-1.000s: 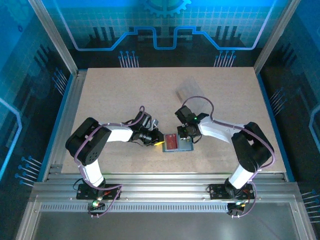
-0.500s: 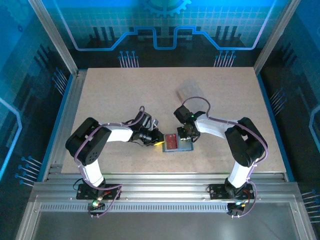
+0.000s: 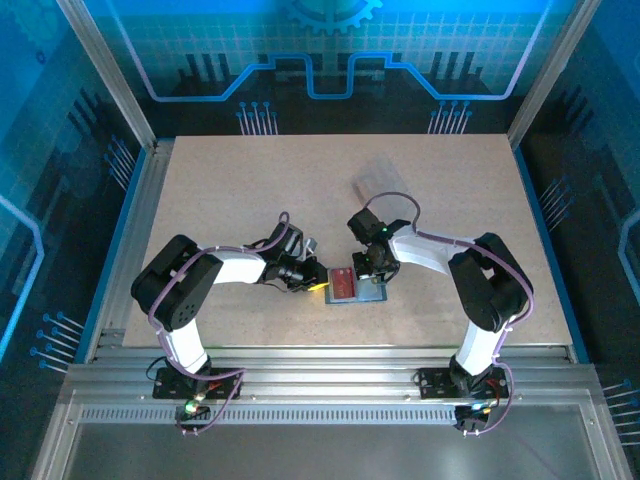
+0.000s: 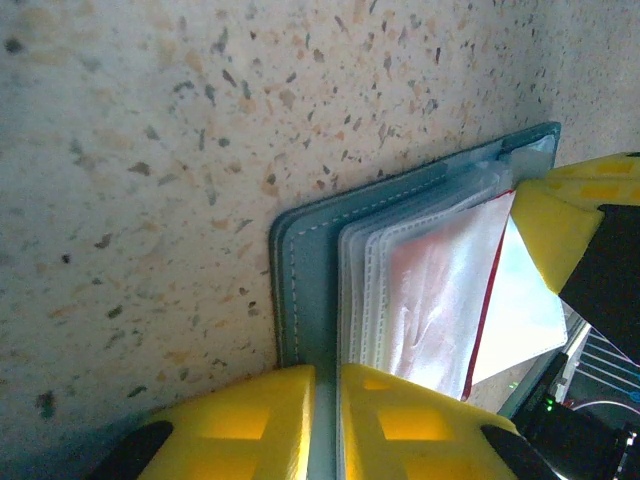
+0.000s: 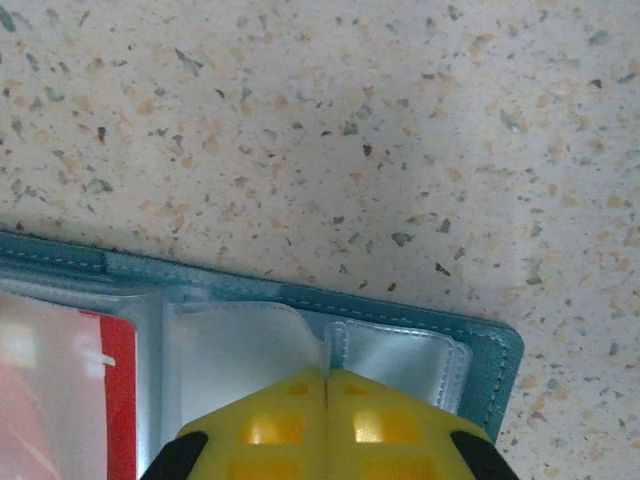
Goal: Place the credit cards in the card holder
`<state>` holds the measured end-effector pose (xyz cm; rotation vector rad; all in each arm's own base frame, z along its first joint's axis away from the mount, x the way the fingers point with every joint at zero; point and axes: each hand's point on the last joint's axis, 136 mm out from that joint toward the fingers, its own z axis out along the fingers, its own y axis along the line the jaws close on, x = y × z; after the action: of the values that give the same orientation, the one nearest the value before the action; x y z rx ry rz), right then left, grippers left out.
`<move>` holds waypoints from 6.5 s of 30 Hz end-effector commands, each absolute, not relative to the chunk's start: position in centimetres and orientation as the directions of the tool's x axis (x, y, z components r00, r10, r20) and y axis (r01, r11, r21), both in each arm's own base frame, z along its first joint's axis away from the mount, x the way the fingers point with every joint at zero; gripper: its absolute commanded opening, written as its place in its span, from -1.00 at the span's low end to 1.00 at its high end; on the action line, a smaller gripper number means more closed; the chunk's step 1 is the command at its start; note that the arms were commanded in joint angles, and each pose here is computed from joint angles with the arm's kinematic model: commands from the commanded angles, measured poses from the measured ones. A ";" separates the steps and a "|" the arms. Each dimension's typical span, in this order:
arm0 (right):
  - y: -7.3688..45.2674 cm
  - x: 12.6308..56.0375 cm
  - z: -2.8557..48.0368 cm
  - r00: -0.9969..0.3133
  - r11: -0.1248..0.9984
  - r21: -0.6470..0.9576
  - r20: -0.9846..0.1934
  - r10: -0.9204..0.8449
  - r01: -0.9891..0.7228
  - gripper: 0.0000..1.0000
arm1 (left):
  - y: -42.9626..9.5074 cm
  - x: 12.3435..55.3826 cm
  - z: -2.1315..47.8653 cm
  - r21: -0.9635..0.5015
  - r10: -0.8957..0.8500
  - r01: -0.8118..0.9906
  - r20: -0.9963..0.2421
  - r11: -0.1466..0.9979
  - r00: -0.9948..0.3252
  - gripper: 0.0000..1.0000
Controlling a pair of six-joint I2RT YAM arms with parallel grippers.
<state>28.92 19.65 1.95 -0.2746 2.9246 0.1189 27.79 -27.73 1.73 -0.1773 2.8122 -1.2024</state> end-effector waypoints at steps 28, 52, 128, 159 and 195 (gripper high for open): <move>28.7 27.5 6.1 -0.955 0.901 0.345 -0.228 -0.193 -0.264 -0.70 | -27.8 27.0 -0.2 -0.692 -0.139 -0.121 0.030 0.712 -0.990 -0.65; 23.7 27.5 9.5 -0.945 0.909 0.361 -0.315 -0.089 -0.206 -0.41 | -26.6 27.3 4.5 -0.764 -0.186 -0.097 -0.031 0.638 -0.982 -0.49; 28.6 26.1 3.6 -0.988 0.791 0.594 -0.130 -0.087 -0.148 -0.14 | -26.9 27.2 3.5 -0.767 -0.185 -0.130 0.015 0.629 -0.983 -0.29; 26.9 30.6 11.7 -0.927 0.870 0.384 -0.327 -0.185 -0.309 0.02 | -24.0 28.4 6.0 -0.811 -0.283 -0.147 -0.023 0.566 -0.959 -0.05; 21.5 55.8 7.5 -0.779 0.894 -0.333 -0.457 -0.430 -0.298 -0.41 | -22.5 27.8 12.0 -0.723 -0.256 0.101 -0.367 0.683 -0.894 0.10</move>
<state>55.89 21.62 7.75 -0.4894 2.5098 -0.2788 28.22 -23.13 12.82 -0.1340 2.4288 -1.1560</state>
